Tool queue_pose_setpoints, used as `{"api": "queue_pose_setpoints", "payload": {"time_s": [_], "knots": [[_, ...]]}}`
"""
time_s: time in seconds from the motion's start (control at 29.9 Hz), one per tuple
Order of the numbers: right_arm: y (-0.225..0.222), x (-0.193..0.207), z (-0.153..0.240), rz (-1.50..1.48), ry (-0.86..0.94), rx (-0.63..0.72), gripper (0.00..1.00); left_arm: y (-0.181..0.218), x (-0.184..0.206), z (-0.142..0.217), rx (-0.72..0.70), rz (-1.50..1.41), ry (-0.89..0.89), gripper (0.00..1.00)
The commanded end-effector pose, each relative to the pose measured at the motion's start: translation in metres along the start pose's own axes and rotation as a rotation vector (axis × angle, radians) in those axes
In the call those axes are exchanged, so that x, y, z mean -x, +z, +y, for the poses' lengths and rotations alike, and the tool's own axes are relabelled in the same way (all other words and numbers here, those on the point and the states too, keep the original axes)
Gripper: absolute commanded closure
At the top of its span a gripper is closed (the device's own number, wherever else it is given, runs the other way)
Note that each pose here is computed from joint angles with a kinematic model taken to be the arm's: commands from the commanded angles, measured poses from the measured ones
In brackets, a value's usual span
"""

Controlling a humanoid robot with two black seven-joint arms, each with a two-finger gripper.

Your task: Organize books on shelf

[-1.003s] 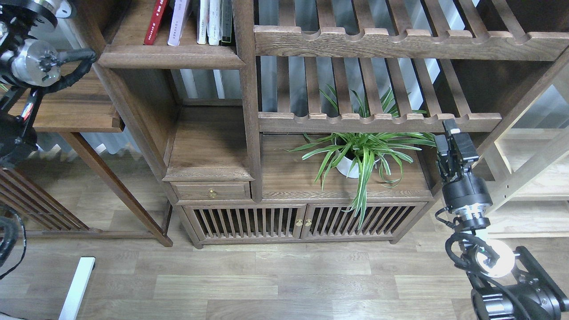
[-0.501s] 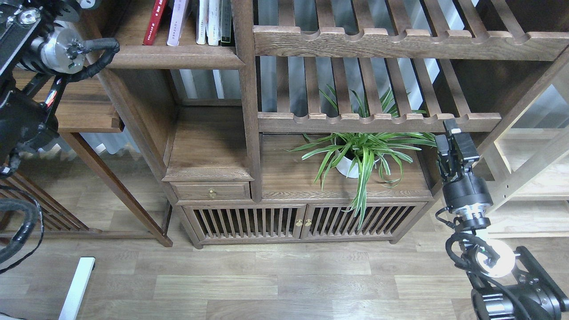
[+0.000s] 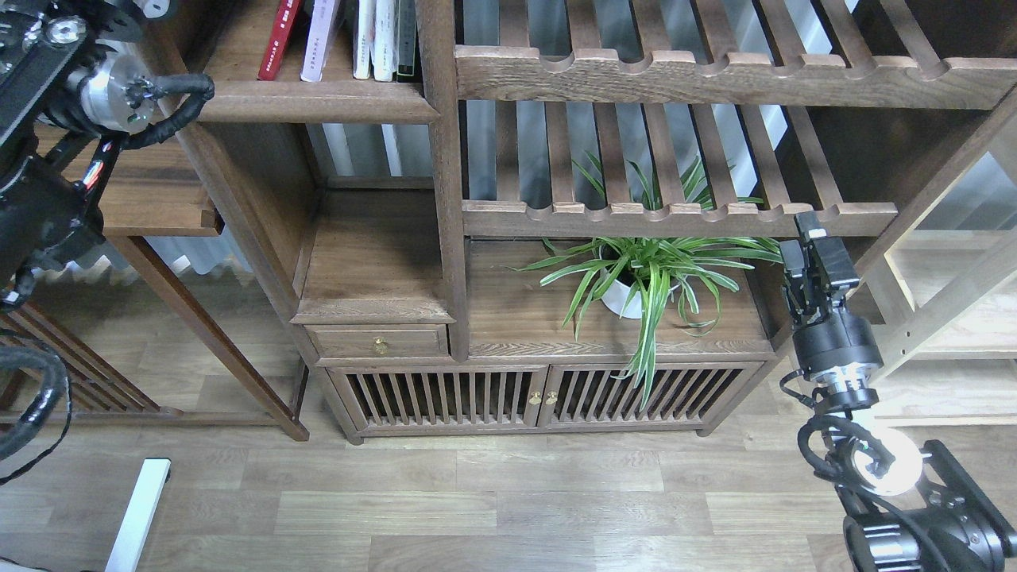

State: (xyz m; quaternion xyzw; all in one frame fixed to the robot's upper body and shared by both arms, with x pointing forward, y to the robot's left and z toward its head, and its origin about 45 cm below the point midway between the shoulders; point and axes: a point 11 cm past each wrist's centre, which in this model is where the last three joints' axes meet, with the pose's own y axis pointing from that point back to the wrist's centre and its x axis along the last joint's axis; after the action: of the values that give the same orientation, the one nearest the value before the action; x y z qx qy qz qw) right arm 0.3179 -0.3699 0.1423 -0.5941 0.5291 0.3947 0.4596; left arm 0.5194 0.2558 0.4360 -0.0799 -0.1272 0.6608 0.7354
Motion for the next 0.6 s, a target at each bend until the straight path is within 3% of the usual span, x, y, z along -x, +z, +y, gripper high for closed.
{"api": "queue_pose_setpoints", "payload": {"time_s": [0.0, 0.57], "knots": [[-0.002, 0.0, 0.0, 0.0, -0.001, -0.007, 0.3, -0.005, 0.007, -0.003, 0.0, -0.002, -0.005, 0.91], [-0.005, 0.001, 0.0, 0.001, -0.003, -0.015, 0.3, -0.016, 0.011, 0.001, 0.037, -0.03, -0.016, 0.91]]}}
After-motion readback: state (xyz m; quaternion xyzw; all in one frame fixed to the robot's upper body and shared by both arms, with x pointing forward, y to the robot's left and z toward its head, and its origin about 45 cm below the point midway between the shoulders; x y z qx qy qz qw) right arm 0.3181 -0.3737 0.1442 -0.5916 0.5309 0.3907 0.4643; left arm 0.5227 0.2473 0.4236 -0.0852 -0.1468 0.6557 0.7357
